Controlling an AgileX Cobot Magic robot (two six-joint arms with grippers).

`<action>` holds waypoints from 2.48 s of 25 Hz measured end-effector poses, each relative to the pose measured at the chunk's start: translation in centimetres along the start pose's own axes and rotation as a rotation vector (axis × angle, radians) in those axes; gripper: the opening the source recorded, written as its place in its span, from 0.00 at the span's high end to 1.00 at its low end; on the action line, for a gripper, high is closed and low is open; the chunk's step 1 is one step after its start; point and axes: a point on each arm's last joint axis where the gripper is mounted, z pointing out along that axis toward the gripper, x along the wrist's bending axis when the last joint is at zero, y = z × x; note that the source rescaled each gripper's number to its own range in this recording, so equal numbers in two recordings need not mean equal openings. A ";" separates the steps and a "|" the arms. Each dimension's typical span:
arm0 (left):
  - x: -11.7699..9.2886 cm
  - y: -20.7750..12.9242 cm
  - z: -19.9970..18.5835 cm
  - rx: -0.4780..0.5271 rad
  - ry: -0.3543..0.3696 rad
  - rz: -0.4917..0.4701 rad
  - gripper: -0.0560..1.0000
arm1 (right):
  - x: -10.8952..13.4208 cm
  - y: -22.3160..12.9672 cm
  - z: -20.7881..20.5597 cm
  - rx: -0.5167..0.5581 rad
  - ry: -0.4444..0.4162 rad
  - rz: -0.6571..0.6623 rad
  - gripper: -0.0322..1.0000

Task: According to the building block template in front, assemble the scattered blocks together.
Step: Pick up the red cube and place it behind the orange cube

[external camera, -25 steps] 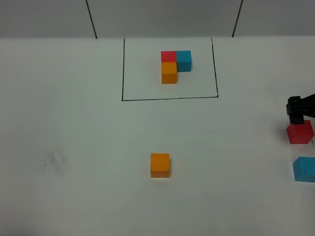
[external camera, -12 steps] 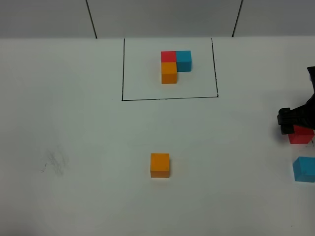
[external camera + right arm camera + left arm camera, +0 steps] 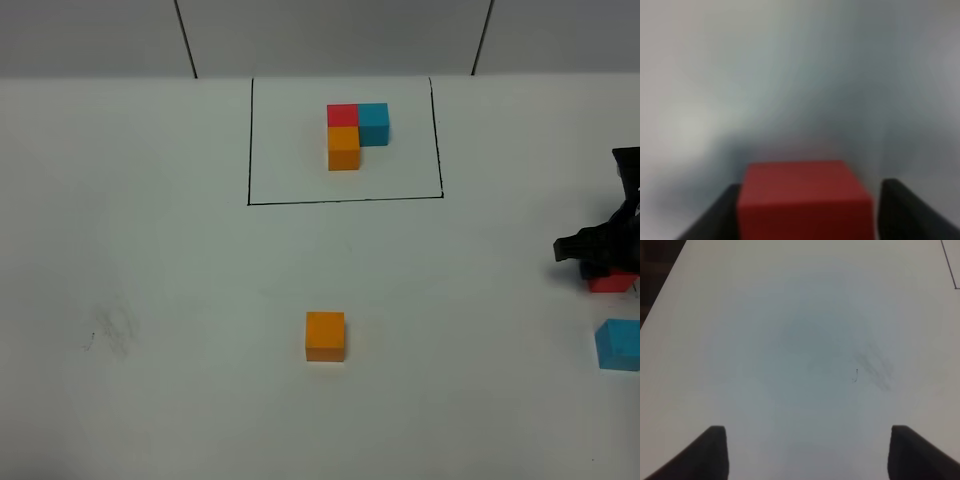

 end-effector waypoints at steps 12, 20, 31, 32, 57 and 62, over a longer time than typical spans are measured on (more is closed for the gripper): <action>0.0 0.0 0.0 0.000 0.000 0.000 0.48 | 3.2 1.3 -6.5 -0.169 0.067 0.002 0.69; 0.0 0.0 0.0 0.000 0.000 0.000 0.48 | 12.4 1.3 -9.2 -0.142 0.184 -0.008 0.69; 0.0 0.0 0.0 0.000 0.000 0.000 0.48 | 25.9 -1.0 -9.8 -0.057 0.118 0.038 0.69; 0.0 0.0 0.0 0.000 0.000 0.000 0.48 | 26.7 -1.1 -9.6 -0.054 0.100 0.037 0.69; 0.0 0.0 0.0 0.000 0.005 0.002 0.48 | 32.3 -3.2 -5.6 0.019 0.043 0.005 0.69; 0.0 0.0 0.0 0.000 0.005 0.002 0.48 | 32.5 -3.3 -4.7 0.023 0.042 0.023 0.69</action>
